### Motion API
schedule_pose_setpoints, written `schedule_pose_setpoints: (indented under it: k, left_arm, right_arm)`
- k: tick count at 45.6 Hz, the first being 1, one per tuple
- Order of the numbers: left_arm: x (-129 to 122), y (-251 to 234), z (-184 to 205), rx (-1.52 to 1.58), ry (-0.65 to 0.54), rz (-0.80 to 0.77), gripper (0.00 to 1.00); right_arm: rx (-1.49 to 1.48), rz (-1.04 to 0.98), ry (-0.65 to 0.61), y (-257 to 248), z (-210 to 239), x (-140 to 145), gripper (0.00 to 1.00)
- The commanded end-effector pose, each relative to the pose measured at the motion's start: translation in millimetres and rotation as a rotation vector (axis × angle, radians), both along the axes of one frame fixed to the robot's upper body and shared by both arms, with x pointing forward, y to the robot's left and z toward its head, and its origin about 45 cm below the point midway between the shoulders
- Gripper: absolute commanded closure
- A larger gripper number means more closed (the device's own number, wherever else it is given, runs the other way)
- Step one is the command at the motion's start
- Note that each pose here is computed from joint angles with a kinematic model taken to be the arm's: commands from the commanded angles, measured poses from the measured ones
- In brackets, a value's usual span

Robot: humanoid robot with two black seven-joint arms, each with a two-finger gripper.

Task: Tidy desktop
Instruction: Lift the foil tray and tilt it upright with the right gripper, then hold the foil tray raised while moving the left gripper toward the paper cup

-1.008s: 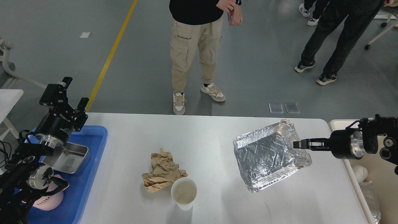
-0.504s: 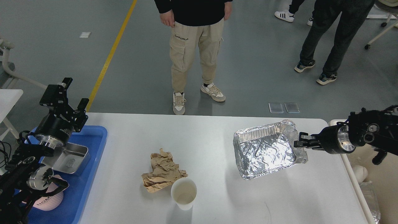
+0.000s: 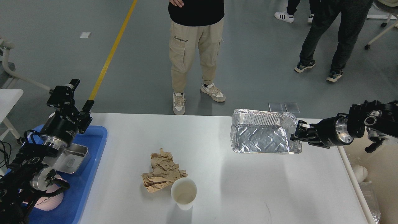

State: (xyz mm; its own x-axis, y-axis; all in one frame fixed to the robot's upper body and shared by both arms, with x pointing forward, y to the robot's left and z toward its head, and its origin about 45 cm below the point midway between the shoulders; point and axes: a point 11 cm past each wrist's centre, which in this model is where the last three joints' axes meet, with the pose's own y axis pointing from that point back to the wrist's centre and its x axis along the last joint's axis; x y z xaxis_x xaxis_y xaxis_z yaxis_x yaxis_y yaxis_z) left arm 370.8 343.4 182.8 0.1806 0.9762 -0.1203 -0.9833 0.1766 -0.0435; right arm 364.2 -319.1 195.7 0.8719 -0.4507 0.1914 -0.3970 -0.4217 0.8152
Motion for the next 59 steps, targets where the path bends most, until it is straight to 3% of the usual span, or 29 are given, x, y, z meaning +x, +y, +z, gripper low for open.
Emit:
schedule_pose_setpoints:
  k: [1,34,48,59]
  left_arm:
    - [-1,3,-1,0.018,0.015,-0.003,0.03]
    - [-8,21,2,0.116,0.067,-0.039,0.03]
    - [-26,49,26,0.365,0.205,-0.265,0.03]
    - [-66,53,43,0.61,0.284,-0.451,0.03]
  right_arm:
    - [-0.001,0.005,-0.009,2,2,3,1.0]
    - [0.06,0.025,-0.001,23,20,17,1.0]
    - [0.061,0.044,-0.008,33,19,21,1.0]
    - [0.059,0.05,-0.011,36,19,22,1.0]
